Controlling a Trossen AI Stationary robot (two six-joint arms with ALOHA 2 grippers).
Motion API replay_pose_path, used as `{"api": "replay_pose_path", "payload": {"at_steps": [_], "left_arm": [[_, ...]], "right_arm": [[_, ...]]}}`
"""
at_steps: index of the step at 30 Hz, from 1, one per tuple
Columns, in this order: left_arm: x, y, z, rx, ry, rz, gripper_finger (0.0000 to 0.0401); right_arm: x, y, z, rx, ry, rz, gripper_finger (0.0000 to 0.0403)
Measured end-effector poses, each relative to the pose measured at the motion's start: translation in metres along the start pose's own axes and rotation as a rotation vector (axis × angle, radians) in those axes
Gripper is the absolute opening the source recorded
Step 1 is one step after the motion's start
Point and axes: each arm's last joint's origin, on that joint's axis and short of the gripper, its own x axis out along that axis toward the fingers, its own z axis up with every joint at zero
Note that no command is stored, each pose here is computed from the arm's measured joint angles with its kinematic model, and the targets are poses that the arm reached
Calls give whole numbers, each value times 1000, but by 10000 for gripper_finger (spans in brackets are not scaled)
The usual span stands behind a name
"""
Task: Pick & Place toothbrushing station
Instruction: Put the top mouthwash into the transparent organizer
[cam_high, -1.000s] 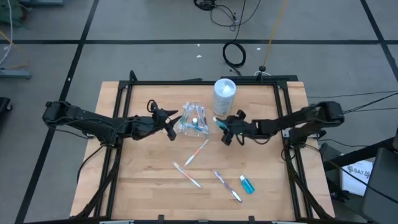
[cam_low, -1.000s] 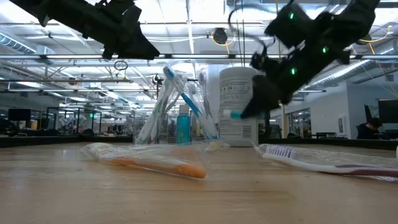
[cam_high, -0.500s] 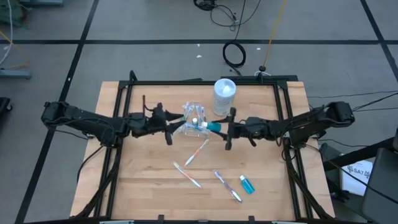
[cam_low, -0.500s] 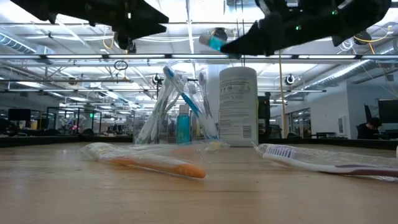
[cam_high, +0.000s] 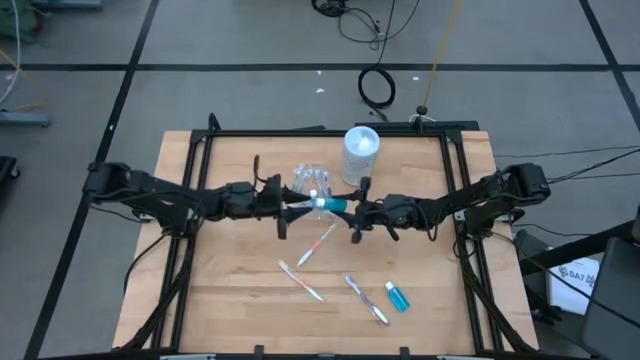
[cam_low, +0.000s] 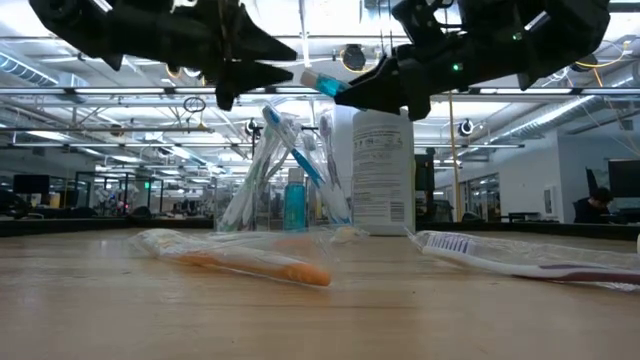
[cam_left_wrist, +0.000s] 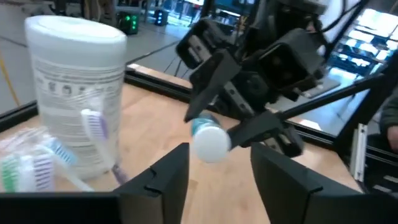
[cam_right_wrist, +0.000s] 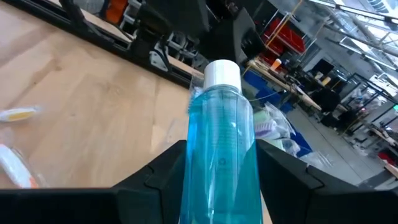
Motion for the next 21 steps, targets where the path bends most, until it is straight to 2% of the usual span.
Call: {"api": "replay_pose_path", "payload": {"at_steps": [8,12,21], "left_arm": [[2,8,2,-4,-18,25,234],[7,5,5,-9,-45,-24,236],[41,2,8,-26,27,-11,237]], "right_arm": [[1,-2,0,4,-8,-8,164],[1,-4,1,12,-22,-20,164],[1,-4,1,1,-18,-17,164]]}}
